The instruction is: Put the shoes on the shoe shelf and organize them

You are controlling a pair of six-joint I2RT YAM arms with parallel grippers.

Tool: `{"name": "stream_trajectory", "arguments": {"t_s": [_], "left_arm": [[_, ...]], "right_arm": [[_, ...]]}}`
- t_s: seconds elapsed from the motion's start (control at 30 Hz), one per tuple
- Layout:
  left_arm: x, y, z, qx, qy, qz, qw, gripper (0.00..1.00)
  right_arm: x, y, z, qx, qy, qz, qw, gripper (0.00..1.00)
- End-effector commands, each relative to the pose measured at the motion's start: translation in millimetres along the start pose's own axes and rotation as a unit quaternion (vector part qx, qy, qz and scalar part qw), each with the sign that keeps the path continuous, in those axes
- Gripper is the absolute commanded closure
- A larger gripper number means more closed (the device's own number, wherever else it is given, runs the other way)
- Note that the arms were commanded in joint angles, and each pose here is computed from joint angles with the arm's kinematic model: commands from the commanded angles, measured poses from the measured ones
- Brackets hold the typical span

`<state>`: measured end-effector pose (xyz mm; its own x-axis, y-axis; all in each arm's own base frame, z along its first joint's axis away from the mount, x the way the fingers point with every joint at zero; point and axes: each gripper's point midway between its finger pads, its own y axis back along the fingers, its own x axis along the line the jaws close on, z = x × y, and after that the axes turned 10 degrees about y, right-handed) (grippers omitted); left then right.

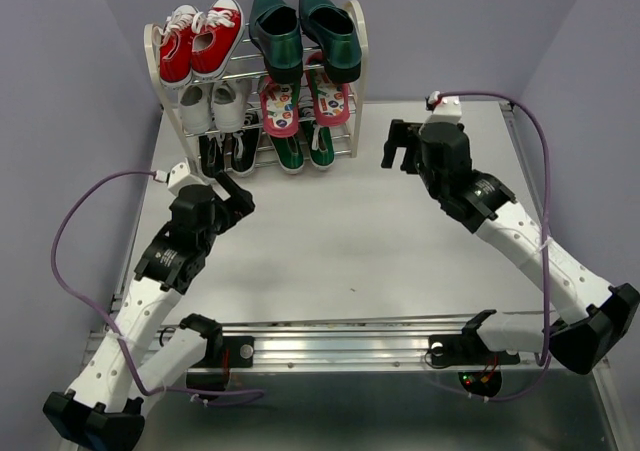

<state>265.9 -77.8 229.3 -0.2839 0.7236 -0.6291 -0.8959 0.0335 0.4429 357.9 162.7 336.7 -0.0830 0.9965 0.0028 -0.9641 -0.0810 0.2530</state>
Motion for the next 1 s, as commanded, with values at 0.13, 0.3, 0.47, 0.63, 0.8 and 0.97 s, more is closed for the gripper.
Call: {"name": "stream_trajectory", "arguments": {"t_s": [0.13,0.3,0.47,0.63,0.8,0.97], "left_arm": [[20.4,10.2,-0.3,0.0,0.005,0.05,0.999,0.01],[24.3,11.3,-6.4,0.002,0.017,0.041,0.999,0.01],[20.7,1.3,-21.1,0.024,0.025,0.023,0.999,0.01],[20.3,-4.1,-27.9,0.033,0.026,0.018,0.999,0.01],[26.7,-4.5,-24.9,0.024,0.026,0.035,0.999,0.01],[29.7,-6.0,-27.0,0.025,0.026,0.041,0.999,0.01]], "right_arm": [[6.6,7.0,-98.7,0.101,-0.038,0.022,0.994,0.0],[-3.9,9.9,-124.5,0.115,-0.046,0.0,0.992,0.0],[25.1,-0.4,-134.9,0.075,-0.039,0.086,0.993,0.0],[33.5,-19.5,-148.8,0.075,-0.024,0.088,0.993,0.0],[35.4,-26.7,-152.1,0.079,-0.019,0.084,0.993,0.0],[25.1,-30.5,-145.4,0.057,-0.048,0.047,0.996,0.0]]}}
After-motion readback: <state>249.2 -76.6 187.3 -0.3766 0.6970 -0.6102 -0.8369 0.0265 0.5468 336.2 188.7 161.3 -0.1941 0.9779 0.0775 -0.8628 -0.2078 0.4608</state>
